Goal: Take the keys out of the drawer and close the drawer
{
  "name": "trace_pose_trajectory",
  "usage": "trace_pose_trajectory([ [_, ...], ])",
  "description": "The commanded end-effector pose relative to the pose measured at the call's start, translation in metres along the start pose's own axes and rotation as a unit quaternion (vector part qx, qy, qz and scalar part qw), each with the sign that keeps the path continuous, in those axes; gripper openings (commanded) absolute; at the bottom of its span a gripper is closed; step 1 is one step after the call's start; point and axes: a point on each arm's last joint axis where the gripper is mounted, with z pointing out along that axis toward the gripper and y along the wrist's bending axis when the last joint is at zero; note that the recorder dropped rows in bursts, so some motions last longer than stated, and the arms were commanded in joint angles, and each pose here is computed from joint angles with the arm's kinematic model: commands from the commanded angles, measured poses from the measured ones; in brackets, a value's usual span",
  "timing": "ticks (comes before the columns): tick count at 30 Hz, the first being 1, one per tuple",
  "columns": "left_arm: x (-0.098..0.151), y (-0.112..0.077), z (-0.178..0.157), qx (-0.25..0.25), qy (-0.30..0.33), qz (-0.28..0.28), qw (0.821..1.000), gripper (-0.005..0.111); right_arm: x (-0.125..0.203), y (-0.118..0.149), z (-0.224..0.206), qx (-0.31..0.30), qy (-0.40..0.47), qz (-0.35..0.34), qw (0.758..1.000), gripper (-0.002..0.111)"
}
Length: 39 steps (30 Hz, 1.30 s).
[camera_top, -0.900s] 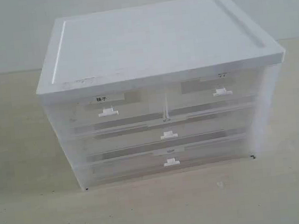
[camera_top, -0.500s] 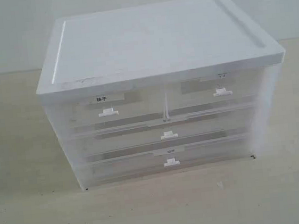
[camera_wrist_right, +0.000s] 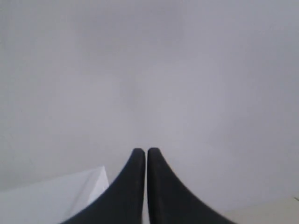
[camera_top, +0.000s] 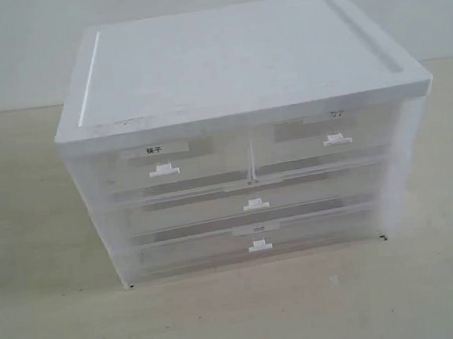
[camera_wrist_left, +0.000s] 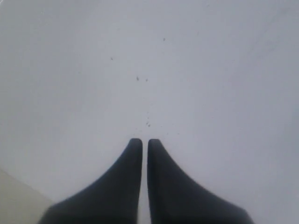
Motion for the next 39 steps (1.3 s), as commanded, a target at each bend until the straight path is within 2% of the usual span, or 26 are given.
trace_pose_trajectory([
  [1, -0.005, -0.011, -0.001, 0.061, -0.034, -0.006, 0.998, 0.005, -0.014, 0.004, -0.002, -0.030, -0.075, 0.088, 0.993, 0.000],
  [4, -0.017, -0.037, -0.002, 0.156, -0.028, 0.023, 0.987, 0.005, -0.018, 0.005, 0.000, -0.029, -0.062, 0.140, 0.988, 0.000],
  [7, -0.024, -0.067, 0.001, 0.262, 0.010, 0.071, 0.962, 0.005, -0.039, 0.014, 0.006, -0.046, -0.063, 0.104, 0.992, 0.000],
  [8, -0.024, -0.077, 0.002, 0.302, 0.028, 0.105, 0.947, 0.005, -0.044, 0.016, 0.009, -0.053, -0.062, 0.096, 0.992, 0.000],
  [9, -0.026, -0.089, 0.004, 0.348, 0.043, 0.148, 0.925, 0.005, -0.051, 0.020, 0.013, -0.061, -0.059, 0.094, 0.992, 0.000],
  [11, -0.021, -0.104, 0.002, 0.443, 0.078, 0.224, 0.865, 0.005, -0.063, 0.026, 0.022, -0.079, -0.048, 0.101, 0.991, 0.000],
  [12, -0.018, -0.109, 0.002, 0.479, 0.099, 0.235, 0.840, 0.005, -0.068, 0.030, 0.027, -0.091, -0.041, 0.092, 0.991, 0.000],
  [14, -0.010, -0.110, 0.003, 0.519, 0.138, 0.237, 0.809, 0.005, -0.076, 0.037, 0.037, -0.114, -0.018, 0.077, 0.990, 0.000],
  [15, -0.004, -0.108, 0.006, 0.526, 0.163, 0.241, 0.799, 0.005, -0.079, 0.040, 0.042, -0.122, -0.008, 0.072, 0.990, 0.000],
  [16, 0.001, -0.105, 0.008, 0.522, 0.181, 0.240, 0.798, 0.005, -0.081, 0.043, 0.047, -0.132, 0.004, 0.063, 0.989, 0.000],
  [19, 0.014, -0.094, 0.020, 0.495, 0.206, 0.214, 0.817, 0.005, -0.085, 0.050, 0.061, -0.159, 0.037, 0.041, 0.986, 0.000],
  [22, 0.022, -0.085, 0.028, 0.477, 0.189, 0.234, 0.826, 0.005, -0.086, 0.053, 0.076, -0.169, 0.074, 0.021, 0.983, 0.000],
  [26, 0.027, -0.079, 0.036, 0.464, 0.177, 0.267, 0.826, 0.005, -0.084, 0.055, 0.093, -0.171, 0.116, 0.007, 0.978, 0.000],
  [27, 0.028, -0.077, 0.041, 0.448, 0.176, 0.266, 0.835, 0.005, -0.083, 0.055, 0.096, -0.171, 0.123, 0.006, 0.978, 0.000],
  [31, 0.027, -0.061, 0.065, 0.337, 0.168, 0.262, 0.889, 0.005, -0.078, 0.053, 0.109, -0.169, 0.147, -0.003, 0.975, 0.000],
  [35, 0.029, -0.049, 0.079, 0.279, 0.159, 0.259, 0.911, 0.005, -0.073, 0.050, 0.114, -0.155, 0.160, -0.012, 0.975, 0.000],
  [37, 0.026, -0.033, 0.091, 0.175, 0.166, 0.206, 0.948, 0.005, -0.072, 0.048, 0.116, -0.145, 0.162, -0.005, 0.976, 0.000],
  [38, 0.025, -0.025, 0.096, 0.124, 0.172, 0.182, 0.960, 0.005, -0.071, 0.048, 0.117, -0.143, 0.164, -0.006, 0.976, 0.000],
  [39, 0.024, -0.015, 0.102, 0.052, 0.188, 0.151, 0.969, 0.005, -0.070, 0.047, 0.117, -0.143, 0.165, -0.006, 0.976, 0.000],
])
